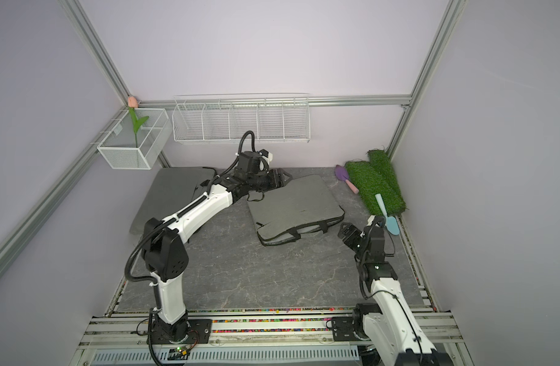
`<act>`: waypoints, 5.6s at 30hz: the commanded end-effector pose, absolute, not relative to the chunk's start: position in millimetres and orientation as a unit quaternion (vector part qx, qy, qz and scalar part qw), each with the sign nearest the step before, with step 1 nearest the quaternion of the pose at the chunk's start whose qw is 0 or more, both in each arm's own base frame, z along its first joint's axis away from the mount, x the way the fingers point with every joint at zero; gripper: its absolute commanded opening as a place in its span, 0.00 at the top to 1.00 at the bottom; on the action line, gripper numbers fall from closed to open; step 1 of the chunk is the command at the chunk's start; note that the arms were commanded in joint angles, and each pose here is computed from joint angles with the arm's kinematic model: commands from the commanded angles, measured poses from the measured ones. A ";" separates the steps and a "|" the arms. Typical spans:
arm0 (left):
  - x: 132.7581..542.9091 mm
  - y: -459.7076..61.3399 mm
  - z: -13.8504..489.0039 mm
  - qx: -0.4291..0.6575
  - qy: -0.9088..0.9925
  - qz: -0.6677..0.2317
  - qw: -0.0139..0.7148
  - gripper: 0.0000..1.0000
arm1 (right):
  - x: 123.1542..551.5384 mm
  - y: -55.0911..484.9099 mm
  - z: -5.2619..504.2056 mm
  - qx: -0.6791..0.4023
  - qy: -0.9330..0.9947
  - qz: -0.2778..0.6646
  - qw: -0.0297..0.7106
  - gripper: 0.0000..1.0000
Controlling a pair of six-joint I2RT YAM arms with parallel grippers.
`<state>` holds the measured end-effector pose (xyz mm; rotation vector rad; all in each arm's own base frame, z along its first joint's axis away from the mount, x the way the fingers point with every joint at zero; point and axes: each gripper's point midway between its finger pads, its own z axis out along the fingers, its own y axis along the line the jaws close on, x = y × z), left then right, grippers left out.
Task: Put the mouse into the laptop bag
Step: Adjust the zippered laptop bag at the center of the board.
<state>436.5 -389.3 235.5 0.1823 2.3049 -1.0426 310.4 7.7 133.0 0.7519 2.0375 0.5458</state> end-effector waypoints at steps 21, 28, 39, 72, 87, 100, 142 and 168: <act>336.7 -395.9 71.8 0.033 0.928 -0.308 0.209 0.26 | 425.2 -4.7 84.0 0.400 0.739 0.433 0.325 0.09; 359.3 -315.3 21.2 -0.040 0.949 -0.242 0.200 0.28 | 431.5 11.7 70.2 0.397 0.760 0.413 0.308 0.09; 357.4 -306.9 20.8 -0.044 0.944 -0.267 0.191 0.30 | 432.5 46.5 45.9 0.395 0.760 0.427 0.289 0.16; 362.5 -313.0 55.4 -0.019 0.936 -0.282 0.211 0.32 | 336.8 101.1 33.8 0.158 0.875 0.357 0.286 0.11; 357.0 -309.2 118.2 0.001 0.925 -0.298 0.235 0.31 | 372.6 113.0 35.9 0.157 0.859 0.369 0.319 0.06; 246.0 -332.9 169.8 -0.057 0.834 -0.453 0.310 0.13 | 340.0 188.6 53.2 0.093 0.878 0.358 0.304 0.36; 304.7 -358.0 93.4 -0.220 0.753 -0.568 0.250 0.24 | 312.1 218.1 129.1 0.093 0.840 0.418 0.334 0.87; 317.1 -356.2 146.9 -0.201 0.772 -0.528 0.290 1.00 | 300.6 240.1 132.2 -0.046 0.804 0.465 0.367 0.29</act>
